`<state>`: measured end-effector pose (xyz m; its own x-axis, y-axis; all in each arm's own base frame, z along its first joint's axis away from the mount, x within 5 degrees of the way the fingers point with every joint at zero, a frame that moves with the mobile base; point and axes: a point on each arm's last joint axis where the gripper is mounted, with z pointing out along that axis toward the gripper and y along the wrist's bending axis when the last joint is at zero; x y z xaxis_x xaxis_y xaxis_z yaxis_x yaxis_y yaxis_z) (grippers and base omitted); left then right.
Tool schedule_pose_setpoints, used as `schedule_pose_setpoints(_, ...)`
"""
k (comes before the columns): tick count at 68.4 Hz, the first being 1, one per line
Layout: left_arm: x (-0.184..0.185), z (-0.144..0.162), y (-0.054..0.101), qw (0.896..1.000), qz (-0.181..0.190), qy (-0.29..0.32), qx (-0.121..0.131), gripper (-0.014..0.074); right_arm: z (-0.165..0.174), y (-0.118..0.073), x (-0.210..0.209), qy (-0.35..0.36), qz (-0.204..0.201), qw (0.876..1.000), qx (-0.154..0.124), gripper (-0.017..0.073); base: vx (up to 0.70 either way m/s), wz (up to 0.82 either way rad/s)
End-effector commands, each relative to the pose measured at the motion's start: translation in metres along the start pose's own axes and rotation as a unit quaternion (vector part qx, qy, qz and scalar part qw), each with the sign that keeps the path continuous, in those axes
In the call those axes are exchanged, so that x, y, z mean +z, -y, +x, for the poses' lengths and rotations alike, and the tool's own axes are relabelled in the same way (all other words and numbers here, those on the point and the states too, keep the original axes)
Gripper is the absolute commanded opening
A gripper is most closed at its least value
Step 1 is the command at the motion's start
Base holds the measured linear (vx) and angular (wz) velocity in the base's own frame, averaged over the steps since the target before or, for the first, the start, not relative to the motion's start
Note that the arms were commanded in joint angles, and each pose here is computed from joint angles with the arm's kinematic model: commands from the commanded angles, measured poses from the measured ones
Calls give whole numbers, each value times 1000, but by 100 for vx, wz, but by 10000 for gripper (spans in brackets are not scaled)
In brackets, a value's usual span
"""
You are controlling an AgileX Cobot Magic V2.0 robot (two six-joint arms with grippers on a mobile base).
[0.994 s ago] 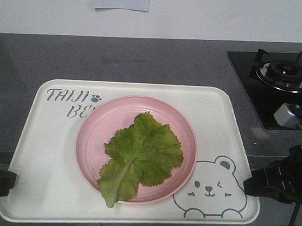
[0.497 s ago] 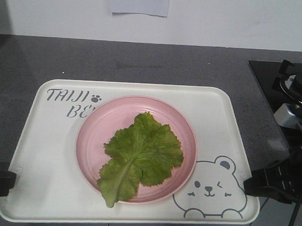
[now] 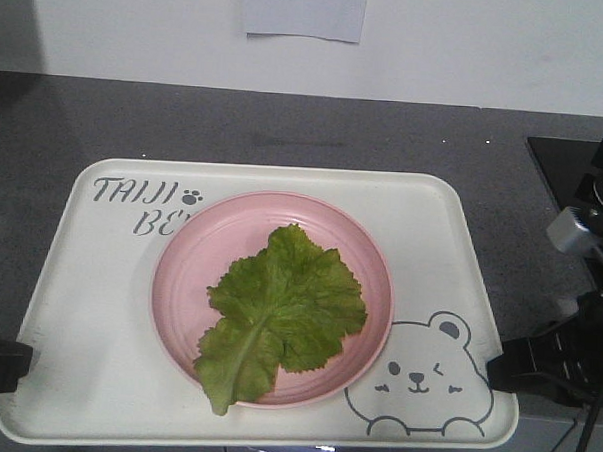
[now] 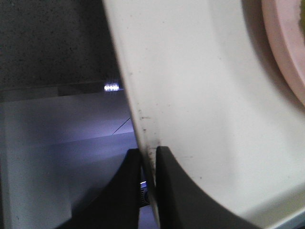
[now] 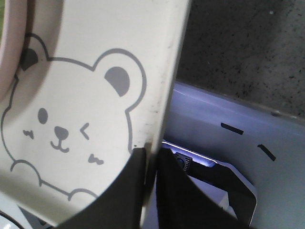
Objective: Transfer vegetables to tray and serve
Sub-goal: 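Drive the base forward holding the tray level with both grippers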
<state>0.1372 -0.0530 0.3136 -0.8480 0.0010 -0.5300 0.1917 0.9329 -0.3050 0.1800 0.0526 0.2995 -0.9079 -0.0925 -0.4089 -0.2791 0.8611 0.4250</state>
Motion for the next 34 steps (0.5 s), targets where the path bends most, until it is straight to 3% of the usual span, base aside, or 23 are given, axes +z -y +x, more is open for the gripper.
schedule_pose_setpoints(1, -9, -9, 7, 998, 22, 49, 13, -6, -4, -11, -10, 30, -24, 999, -26, -3, 6, 3)
schedule_pose_setpoints(34, -9, -9, 7, 998, 22, 49, 13, -6, -4, -11, -10, 30, -24, 999, -26, -3, 5, 1)
